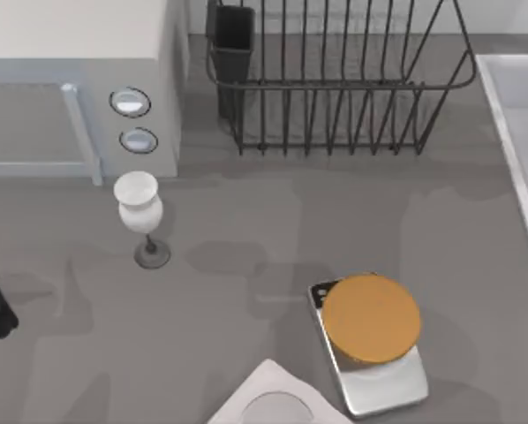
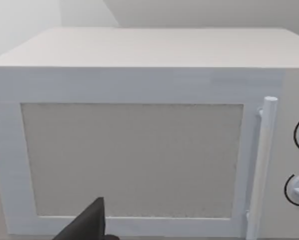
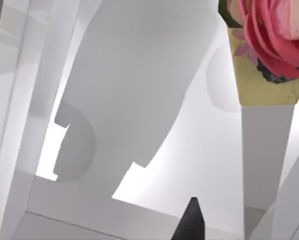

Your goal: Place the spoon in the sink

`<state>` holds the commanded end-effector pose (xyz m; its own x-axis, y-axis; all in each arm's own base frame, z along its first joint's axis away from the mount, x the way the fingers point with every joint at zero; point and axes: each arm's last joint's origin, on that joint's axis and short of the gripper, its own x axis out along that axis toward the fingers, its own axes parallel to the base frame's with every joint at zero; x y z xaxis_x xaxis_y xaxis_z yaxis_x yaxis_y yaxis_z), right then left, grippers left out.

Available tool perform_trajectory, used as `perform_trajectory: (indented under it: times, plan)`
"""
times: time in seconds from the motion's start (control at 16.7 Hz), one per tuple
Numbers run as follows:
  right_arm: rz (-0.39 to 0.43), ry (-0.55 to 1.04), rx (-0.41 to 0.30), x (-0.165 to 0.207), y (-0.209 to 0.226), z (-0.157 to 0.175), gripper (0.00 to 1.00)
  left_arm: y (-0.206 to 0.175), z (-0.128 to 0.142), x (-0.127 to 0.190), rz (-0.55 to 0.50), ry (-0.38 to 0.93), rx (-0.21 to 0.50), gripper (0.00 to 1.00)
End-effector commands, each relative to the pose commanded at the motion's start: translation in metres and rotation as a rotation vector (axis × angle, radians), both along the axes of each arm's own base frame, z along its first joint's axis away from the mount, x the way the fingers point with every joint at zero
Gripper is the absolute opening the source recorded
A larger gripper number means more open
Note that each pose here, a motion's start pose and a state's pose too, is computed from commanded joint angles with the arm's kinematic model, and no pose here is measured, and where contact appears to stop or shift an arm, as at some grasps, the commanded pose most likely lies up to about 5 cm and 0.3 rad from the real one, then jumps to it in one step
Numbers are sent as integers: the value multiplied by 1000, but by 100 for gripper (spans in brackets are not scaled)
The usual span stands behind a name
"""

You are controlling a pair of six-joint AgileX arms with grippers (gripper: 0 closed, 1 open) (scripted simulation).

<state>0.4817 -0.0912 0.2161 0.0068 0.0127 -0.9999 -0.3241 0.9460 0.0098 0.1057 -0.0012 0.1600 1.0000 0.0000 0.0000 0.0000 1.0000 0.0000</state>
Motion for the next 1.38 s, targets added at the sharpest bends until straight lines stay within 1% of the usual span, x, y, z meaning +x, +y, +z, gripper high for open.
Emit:
perform_trajectory:
  times: [0.3, 0.72, 1.08, 1.38]
  plan:
    - [-7, -20, -7, 18, 22, -16, 0, 0, 0, 0, 0, 0, 0, 100]
    - [-12, -15, -6, 19, 21, -19, 0, 0, 0, 0, 0, 0, 0, 100]
    - [6, -8, -5, 24, 24, -40, 0, 0, 0, 0, 0, 0, 0, 100]
    - [-6, -26, -8, 19, 23, -56, 0, 0, 0, 0, 0, 0, 0, 100]
